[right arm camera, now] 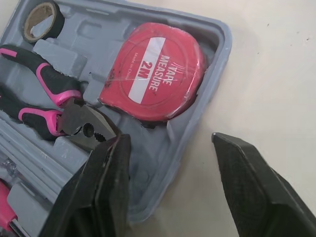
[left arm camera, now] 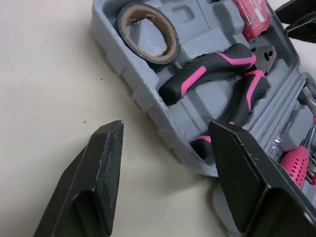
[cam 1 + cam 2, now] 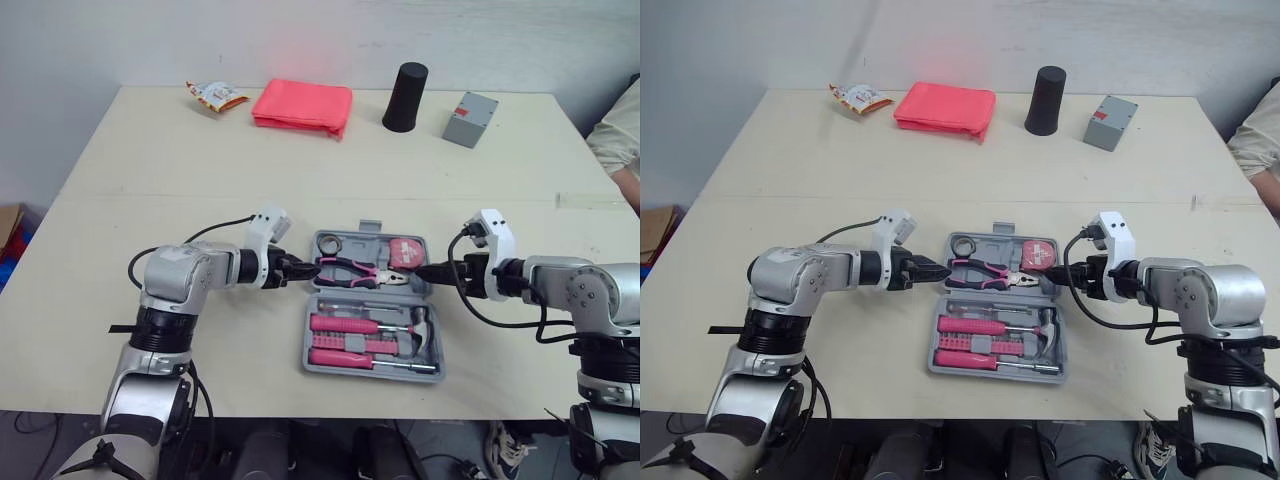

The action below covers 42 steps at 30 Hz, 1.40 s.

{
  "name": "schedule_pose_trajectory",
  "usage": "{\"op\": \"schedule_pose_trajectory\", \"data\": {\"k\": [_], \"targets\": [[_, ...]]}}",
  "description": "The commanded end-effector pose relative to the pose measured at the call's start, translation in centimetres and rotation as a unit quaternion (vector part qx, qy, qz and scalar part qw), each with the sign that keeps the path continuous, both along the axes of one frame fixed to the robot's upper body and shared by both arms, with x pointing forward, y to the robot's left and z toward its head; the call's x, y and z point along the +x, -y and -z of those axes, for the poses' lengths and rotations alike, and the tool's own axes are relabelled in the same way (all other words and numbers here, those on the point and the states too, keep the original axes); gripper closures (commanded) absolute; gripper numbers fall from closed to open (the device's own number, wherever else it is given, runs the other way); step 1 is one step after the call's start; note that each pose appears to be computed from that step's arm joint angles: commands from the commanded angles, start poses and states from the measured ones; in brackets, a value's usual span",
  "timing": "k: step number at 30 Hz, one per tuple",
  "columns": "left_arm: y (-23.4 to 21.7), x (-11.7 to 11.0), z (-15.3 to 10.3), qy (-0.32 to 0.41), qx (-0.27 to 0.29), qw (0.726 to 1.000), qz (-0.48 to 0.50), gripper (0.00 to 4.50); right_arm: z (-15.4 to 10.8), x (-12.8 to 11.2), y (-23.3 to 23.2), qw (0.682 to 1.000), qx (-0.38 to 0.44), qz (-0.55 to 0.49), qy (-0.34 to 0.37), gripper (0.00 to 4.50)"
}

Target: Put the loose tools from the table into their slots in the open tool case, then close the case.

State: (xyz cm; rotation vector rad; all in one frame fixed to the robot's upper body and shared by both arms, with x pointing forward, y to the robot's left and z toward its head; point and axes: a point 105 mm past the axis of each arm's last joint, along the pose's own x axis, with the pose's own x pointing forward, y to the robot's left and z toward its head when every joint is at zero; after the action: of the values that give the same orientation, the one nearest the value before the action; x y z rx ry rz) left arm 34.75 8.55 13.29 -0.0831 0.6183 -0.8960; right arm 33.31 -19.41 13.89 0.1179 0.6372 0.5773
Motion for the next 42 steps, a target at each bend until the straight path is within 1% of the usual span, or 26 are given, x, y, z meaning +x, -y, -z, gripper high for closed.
{"op": "schedule_pose_trajectory", "data": {"k": [1,2,3,4,5,8,10,12,16,17,20,22,23,26,30,34,39,40,42], "targets": [[0.3,-0.2,-0.8,0.017,-0.011,1.0,0.008,3.22,-0.5,0.1,0.1,1.0,-0.017,-0.002,0.021,2.83],[0.4,-0.2,-0.8,0.016,-0.011,1.0,0.008,3.75,-0.4,0.1,0.1,1.0,-0.018,-0.002,0.021,3.39],[0.4,-0.2,-0.8,0.015,-0.012,1.0,0.007,4.11,-0.3,0.1,0.1,1.0,-0.019,-0.002,0.021,3.76],[0.4,-0.2,-0.7,0.014,-0.011,1.0,0.007,4.5,-0.3,0.1,0.1,1.0,-0.02,-0.002,0.021,4.38],[0.5,-0.3,-0.7,0.014,-0.011,1.0,0.007,4.5,-0.3,0.1,0.0,1.0,-0.02,-0.003,0.022,4.45],[0.8,-0.5,-0.5,0.014,-0.009,1.0,0.015,4.5,-0.3,0.2,-0.2,0.999,-0.02,-0.005,0.024,4.45],[1.2,-0.6,-0.7,0.016,-0.015,1.0,0.02,4.5,-0.8,0.5,-0.4,0.999,-0.02,-0.005,0.039,4.45],[1.4,-0.4,-1.1,0.039,-0.011,0.999,0.022,4.5,-1.4,0.8,-0.6,0.998,-0.023,-0.007,0.061,4.45],[1.4,0.6,-2.5,0.117,0.007,0.993,0.028,4.5,-2.8,1.4,-0.8,0.992,-0.038,-0.011,0.123,4.45],[1.4,0.9,-3.1,0.149,0.015,0.988,0.032,4.5,-3.4,1.8,-0.7,0.988,-0.045,-0.004,0.148,4.45],[1.5,1.7,-4.6,0.243,0.03,0.969,0.043,4.5,-5.2,2.8,-0.4,0.967,-0.079,0.005,0.241,4.45],[1.5,2.0,-5.0,0.285,0.032,0.957,0.043,4.5,-5.8,2.9,-0.7,0.956,-0.093,0.0,0.28,4.45],[1.4,2.0,-5.0,0.312,0.038,0.948,0.045,4.5,-5.8,2.7,-0.7,0.946,-0.113,-0.004,0.304,4.45],[1.0,1.8,-4.9,0.371,0.049,0.926,0.043,4.5,-5.0,2.2,-0.7,0.92,-0.167,-0.015,0.355,4.45],[0.3,1.2,-4.6,0.427,0.047,0.903,0.025,4.5,-3.3,1.5,0.1,0.905,-0.172,0.007,0.388,4.45],[-0.3,0.3,-3.4,0.497,0.094,0.863,0.015,4.5,-1.8,0.8,1.1,0.887,-0.191,0.025,0.42,4.45],[-1.7,0.3,-2.8,0.538,0.13,0.832,-0.042,4.5,-0.1,-0.3,1.1,0.865,-0.206,0.009,0.457,4.45],[-2.2,0.3,-2.7,0.538,0.137,0.83,-0.057,4.5,0.5,-0.6,1.2,0.864,-0.208,0.004,0.458,4.45],[-2.7,0.0,-2.3,0.534,0.135,0.832,-0.063,4.5,1.3,-1.3,1.1,0.858,-0.216,-0.014,0.466,4.45]]}}
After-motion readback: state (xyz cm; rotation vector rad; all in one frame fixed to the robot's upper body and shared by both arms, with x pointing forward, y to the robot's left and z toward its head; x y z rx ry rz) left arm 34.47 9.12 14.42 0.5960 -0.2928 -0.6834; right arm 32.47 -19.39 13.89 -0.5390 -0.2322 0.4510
